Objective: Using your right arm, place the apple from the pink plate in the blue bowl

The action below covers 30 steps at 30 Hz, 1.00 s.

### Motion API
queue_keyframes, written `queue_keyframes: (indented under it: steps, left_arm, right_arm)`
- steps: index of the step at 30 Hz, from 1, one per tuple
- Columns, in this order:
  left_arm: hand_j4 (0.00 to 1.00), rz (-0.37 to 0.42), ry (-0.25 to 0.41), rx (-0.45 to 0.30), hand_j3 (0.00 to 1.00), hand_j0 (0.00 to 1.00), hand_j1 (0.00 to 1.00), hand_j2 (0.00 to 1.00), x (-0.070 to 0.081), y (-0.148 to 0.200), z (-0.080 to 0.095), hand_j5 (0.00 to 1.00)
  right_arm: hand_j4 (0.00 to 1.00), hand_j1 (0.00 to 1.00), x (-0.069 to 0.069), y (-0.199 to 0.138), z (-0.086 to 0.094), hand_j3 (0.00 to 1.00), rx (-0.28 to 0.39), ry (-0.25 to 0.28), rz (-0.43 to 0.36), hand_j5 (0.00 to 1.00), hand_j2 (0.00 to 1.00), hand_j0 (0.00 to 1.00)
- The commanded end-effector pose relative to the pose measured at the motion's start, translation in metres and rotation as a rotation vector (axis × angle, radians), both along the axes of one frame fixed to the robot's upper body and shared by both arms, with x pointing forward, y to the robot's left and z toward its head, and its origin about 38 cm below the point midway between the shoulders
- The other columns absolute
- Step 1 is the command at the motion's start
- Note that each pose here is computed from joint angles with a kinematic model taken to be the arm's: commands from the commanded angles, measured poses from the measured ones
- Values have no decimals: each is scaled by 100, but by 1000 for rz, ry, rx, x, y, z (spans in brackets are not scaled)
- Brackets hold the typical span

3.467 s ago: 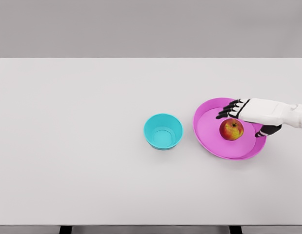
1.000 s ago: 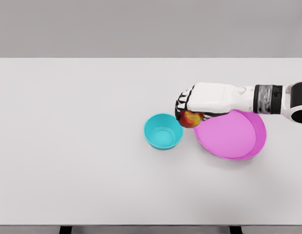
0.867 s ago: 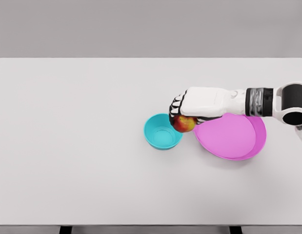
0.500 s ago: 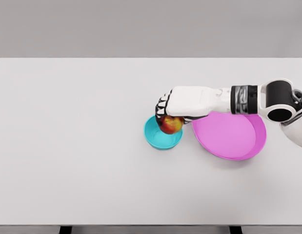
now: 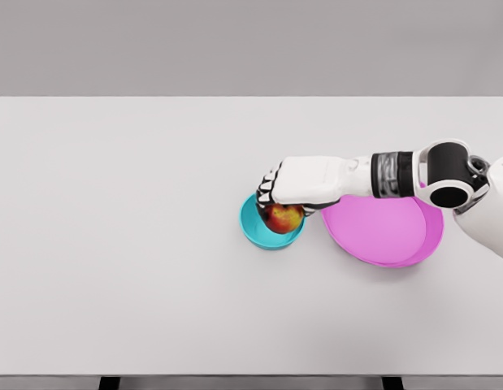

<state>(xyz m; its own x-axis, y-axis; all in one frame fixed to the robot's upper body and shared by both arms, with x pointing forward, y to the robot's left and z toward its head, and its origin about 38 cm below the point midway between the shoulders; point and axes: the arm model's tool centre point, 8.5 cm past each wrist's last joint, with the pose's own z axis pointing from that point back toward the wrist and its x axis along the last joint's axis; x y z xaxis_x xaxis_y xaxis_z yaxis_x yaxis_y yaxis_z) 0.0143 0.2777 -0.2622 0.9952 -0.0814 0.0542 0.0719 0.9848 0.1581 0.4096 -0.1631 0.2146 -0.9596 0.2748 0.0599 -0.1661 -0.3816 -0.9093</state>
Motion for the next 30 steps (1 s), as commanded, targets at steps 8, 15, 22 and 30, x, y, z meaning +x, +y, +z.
queue_keyframes:
  steps: [8,15,22,30]
  left_arm:
    - [100,1,0,0,100,100,100,100,0,0,0,100]
    - [100,0,0,0,100,100,100,100,0,0,0,100]
    - [100,1,0,0,100,100,100,100,0,0,0,100]
    - [100,1,0,0,100,100,100,100,0,0,0,100]
  right_arm:
    - [45,45,3,13,-4,45,-17,11,22,45,45,45]
    - [58,58,5,11,-6,58,-24,17,17,58,58,58]
    - [100,100,4,11,-7,100,-24,19,16,100,100,100]
    - [100,100,15,-14,74,100,45,-167,-27,100,100,100]
